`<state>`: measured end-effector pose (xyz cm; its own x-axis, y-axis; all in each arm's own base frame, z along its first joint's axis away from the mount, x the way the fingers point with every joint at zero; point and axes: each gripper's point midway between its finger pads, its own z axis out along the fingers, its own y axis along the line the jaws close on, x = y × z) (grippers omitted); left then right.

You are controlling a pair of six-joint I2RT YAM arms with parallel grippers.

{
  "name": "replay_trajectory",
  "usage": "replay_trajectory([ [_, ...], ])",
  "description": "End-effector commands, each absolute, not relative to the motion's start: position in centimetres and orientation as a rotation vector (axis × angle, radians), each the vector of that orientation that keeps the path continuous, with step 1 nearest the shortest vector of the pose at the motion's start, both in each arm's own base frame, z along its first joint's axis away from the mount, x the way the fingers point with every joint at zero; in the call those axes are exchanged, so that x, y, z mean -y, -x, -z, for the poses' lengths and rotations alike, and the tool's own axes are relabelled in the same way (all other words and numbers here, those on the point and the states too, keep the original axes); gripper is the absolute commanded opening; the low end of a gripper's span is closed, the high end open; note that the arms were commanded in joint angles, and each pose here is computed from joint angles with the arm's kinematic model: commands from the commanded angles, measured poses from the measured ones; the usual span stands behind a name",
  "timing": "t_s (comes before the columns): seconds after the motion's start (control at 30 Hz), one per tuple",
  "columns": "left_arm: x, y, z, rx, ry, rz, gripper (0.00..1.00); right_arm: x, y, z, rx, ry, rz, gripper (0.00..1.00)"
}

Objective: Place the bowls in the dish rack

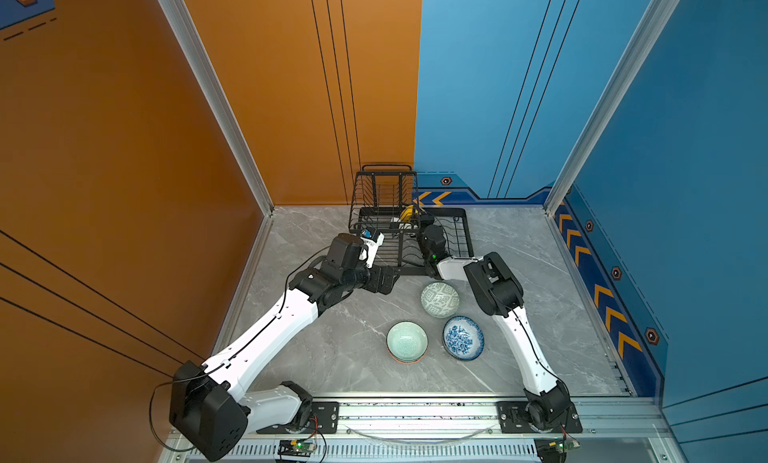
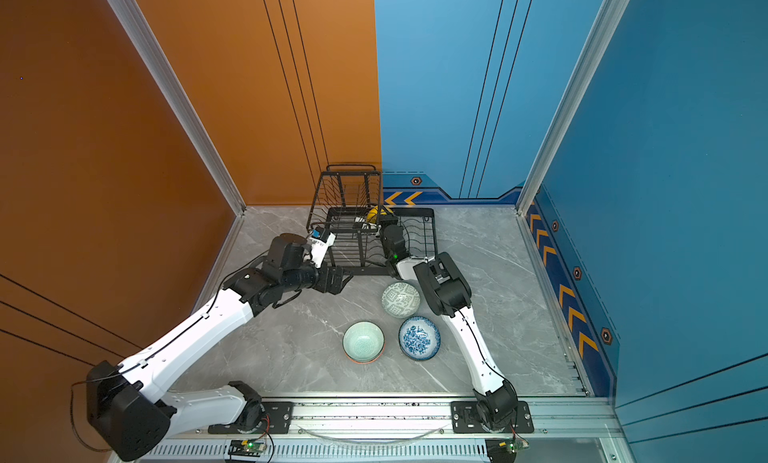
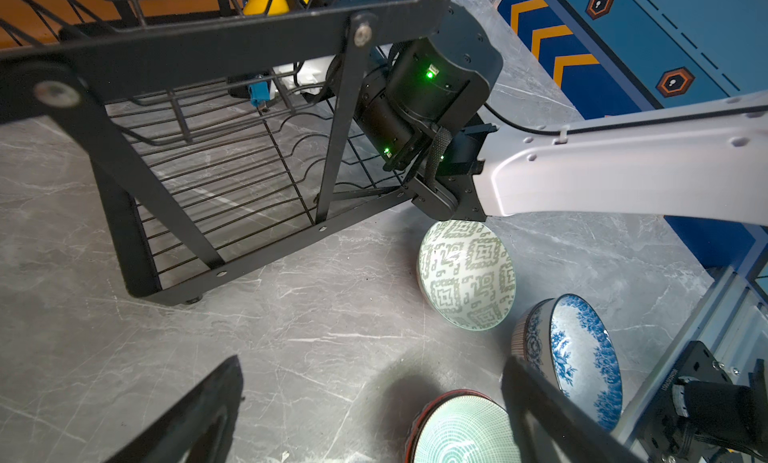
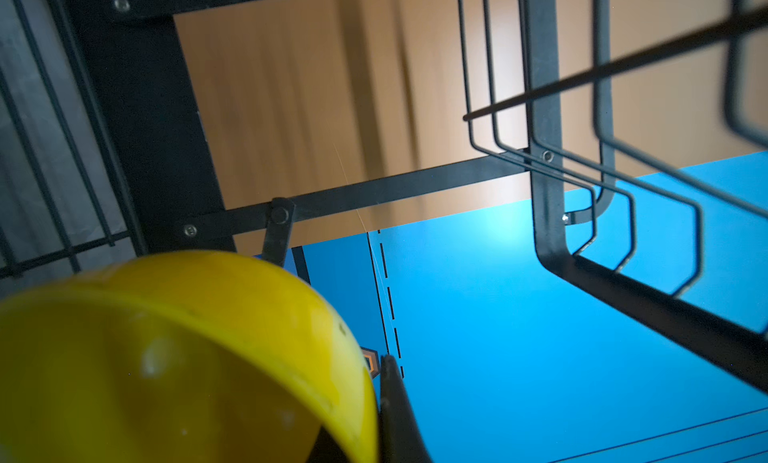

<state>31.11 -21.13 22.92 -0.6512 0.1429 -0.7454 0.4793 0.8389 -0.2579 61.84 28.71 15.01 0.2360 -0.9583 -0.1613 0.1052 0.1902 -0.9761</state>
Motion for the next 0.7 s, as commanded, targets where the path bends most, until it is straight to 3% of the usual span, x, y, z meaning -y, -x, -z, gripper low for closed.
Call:
replay_trajectory([
  [0.0,20.6,-30.6,-22.7,-2.257,-0.455,0.565,0.98,-28.5,-61.1,-14.5,-1.031,1.063,0.931,0.0],
  [0.67,20.5,-30.5,-23.0,-2.243,-0.45,0.569,0.98,-29.1,-59.3,-12.2,-1.112,1.166,0.854,0.0],
])
